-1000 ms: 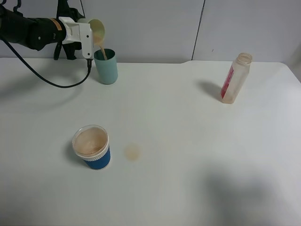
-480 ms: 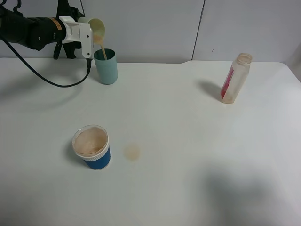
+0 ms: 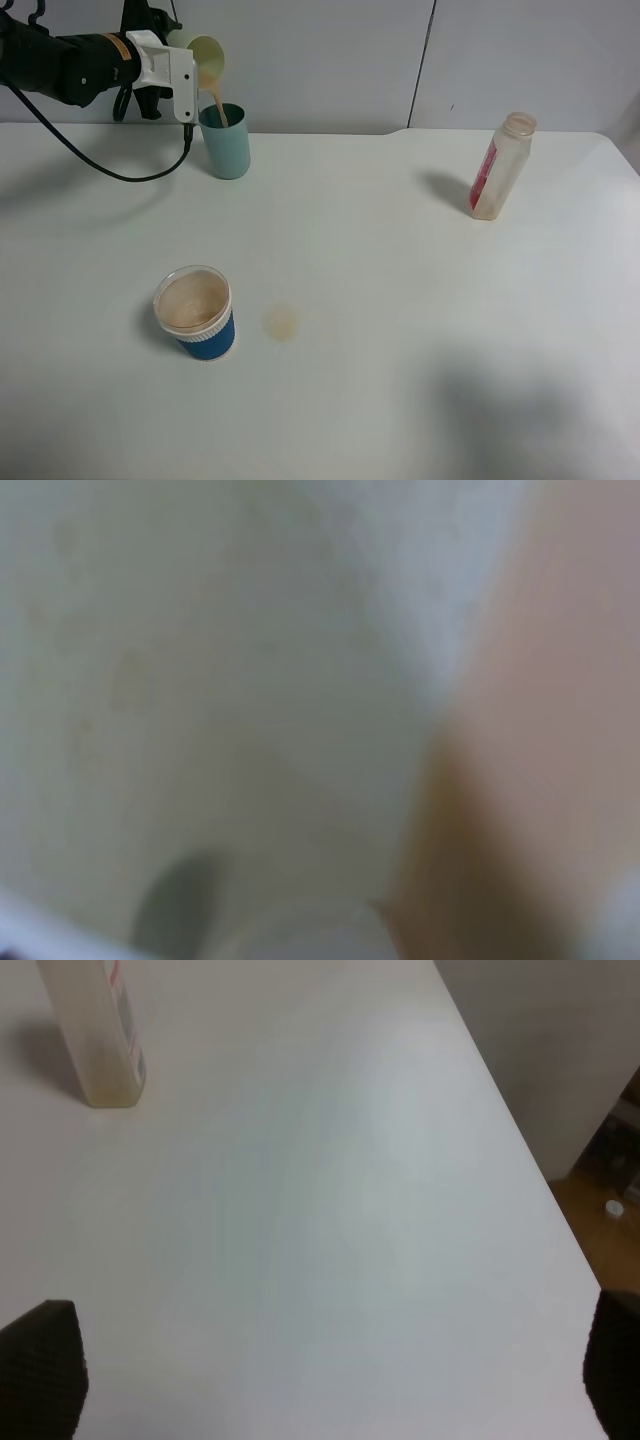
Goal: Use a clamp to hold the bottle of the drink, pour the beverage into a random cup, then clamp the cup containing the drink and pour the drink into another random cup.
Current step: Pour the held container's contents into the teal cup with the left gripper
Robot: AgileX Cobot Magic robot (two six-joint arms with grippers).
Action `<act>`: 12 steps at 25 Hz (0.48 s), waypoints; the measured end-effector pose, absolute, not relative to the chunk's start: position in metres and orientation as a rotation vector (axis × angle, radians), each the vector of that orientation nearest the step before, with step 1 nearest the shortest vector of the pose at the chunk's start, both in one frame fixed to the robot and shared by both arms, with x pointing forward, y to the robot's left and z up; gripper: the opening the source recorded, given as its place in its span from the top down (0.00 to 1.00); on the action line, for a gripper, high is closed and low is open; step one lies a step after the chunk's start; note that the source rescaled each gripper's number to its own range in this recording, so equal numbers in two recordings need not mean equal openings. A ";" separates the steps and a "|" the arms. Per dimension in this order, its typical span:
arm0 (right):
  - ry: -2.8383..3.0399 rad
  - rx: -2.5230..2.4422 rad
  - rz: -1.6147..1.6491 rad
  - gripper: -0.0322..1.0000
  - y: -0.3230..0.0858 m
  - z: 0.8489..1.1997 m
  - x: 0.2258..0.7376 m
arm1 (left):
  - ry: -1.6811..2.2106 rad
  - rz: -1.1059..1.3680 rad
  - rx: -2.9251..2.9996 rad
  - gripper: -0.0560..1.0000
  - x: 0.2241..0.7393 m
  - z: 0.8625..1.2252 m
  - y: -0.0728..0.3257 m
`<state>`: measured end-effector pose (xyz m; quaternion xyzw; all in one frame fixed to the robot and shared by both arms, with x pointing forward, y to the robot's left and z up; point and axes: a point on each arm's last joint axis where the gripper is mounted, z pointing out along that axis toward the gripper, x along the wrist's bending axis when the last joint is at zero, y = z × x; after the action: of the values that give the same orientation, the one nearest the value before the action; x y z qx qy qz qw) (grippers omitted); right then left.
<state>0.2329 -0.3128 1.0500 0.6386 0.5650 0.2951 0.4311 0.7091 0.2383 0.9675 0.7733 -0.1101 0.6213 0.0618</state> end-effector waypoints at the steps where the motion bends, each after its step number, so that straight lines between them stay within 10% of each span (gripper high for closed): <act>1: 1.409 1.593 0.736 0.00 -0.313 1.050 0.233 | -0.339 1.884 2.335 0.94 0.709 0.968 0.238; 12: 1.409 1.593 0.736 0.00 -0.313 1.050 0.233 | -0.366 1.943 2.282 0.94 0.710 0.972 0.237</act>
<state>0.2329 -0.3128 1.0500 0.6386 0.5650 0.2951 0.4311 0.7098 0.2369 0.9723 0.7544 -0.1210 0.6423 0.0612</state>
